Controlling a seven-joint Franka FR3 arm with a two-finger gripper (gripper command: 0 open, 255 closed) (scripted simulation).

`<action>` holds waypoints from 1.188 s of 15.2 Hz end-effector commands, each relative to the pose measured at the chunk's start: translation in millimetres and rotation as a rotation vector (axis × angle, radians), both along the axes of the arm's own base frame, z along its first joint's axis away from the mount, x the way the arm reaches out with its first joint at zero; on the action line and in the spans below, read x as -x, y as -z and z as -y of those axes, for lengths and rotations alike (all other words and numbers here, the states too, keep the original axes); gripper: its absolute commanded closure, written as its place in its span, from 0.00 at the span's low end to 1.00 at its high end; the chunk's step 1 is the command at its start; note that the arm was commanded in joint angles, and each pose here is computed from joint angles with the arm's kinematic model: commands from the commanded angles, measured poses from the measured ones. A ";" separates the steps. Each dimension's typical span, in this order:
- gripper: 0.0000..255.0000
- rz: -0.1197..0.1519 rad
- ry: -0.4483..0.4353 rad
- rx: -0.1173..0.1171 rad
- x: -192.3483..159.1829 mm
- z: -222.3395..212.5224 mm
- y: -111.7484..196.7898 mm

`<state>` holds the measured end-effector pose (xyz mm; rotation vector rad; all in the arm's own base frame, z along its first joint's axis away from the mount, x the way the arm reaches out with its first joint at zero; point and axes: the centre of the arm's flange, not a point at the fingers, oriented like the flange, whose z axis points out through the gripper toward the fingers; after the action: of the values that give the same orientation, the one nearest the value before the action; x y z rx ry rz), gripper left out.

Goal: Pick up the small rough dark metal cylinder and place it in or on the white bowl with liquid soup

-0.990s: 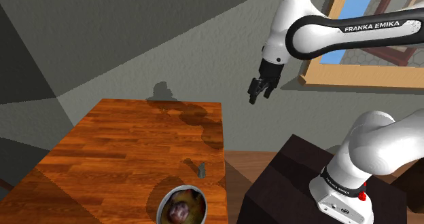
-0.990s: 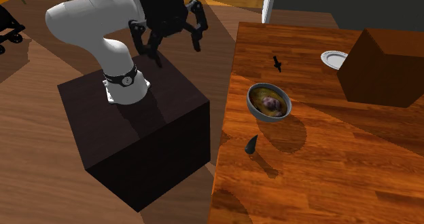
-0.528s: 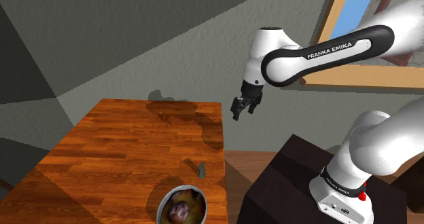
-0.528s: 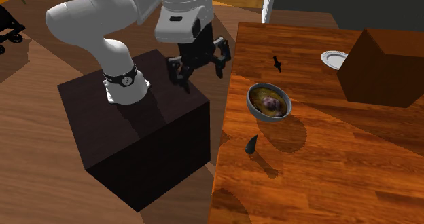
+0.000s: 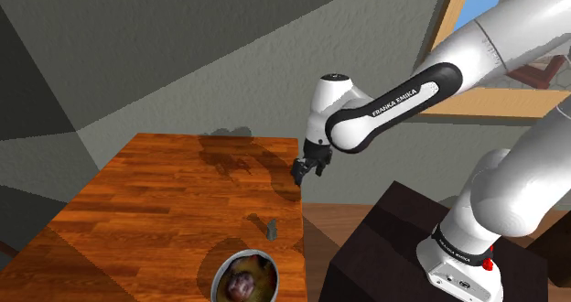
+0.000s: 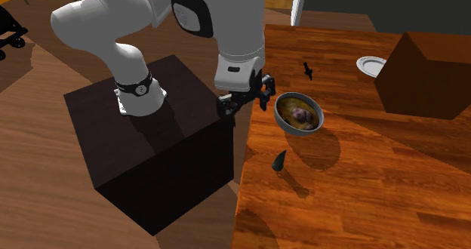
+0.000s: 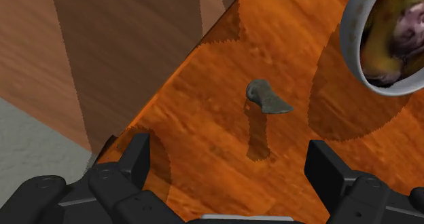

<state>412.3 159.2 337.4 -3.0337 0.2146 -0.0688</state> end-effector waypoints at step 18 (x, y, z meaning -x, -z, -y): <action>0.00 -0.019 0.015 -0.004 -69.8 -100.2 192.9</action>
<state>480.7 257.3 150.5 -3.0298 0.2384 -0.0398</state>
